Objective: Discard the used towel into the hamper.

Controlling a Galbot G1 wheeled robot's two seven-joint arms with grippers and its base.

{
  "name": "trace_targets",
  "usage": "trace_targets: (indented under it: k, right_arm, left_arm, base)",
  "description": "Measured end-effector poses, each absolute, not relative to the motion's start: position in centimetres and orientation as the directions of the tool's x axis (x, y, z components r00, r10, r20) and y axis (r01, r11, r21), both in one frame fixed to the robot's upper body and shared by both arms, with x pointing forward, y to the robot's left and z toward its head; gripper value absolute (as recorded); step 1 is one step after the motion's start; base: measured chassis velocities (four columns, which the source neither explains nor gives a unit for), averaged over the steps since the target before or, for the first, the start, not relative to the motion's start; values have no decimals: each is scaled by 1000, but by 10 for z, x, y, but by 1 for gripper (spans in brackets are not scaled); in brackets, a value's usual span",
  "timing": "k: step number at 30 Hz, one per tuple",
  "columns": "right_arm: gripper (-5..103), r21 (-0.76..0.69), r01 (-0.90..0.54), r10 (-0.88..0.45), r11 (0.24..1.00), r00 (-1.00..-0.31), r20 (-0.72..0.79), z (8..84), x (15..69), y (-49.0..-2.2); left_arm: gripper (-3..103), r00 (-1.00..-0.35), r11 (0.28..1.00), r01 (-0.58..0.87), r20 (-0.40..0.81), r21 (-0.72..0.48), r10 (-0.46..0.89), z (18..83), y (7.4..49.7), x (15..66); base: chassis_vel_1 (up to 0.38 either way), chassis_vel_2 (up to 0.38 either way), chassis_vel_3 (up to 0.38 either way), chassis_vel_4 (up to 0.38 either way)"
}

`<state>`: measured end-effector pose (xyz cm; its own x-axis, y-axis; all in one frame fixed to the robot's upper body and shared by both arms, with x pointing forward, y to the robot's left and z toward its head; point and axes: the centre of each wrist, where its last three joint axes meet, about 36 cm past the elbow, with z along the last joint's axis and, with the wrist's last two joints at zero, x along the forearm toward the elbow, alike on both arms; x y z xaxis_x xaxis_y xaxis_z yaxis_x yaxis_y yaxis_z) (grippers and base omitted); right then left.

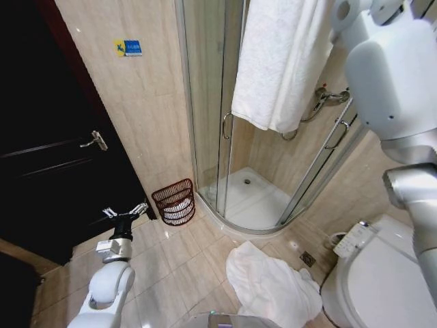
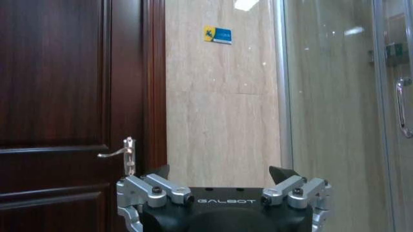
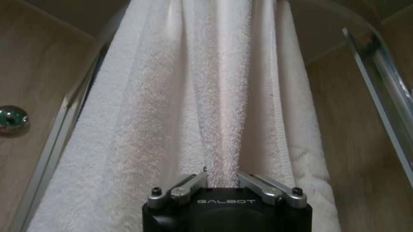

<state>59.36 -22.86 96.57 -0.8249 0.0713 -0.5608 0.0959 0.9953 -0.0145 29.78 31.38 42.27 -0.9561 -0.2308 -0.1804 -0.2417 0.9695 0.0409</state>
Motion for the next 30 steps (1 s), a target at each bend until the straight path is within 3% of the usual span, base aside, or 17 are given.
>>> trace_targets:
  k: [17, 30]
  right_arm:
    - [2, -9, 46, 36, 999, -882, -470, 898, 573, -235]
    - [2, -10, 12, 8, 1000, -949, -315, 801, 514, -287]
  left_arm:
    - [100, -957, 970, -240, -178, 40, -229, 421, 318, 297]
    - [100, -961, 972, -229, -172, 43, -219, 416, 314, 297]
  base:
    - [0, 0, 0, 0]
    - [0, 0, 0, 0]
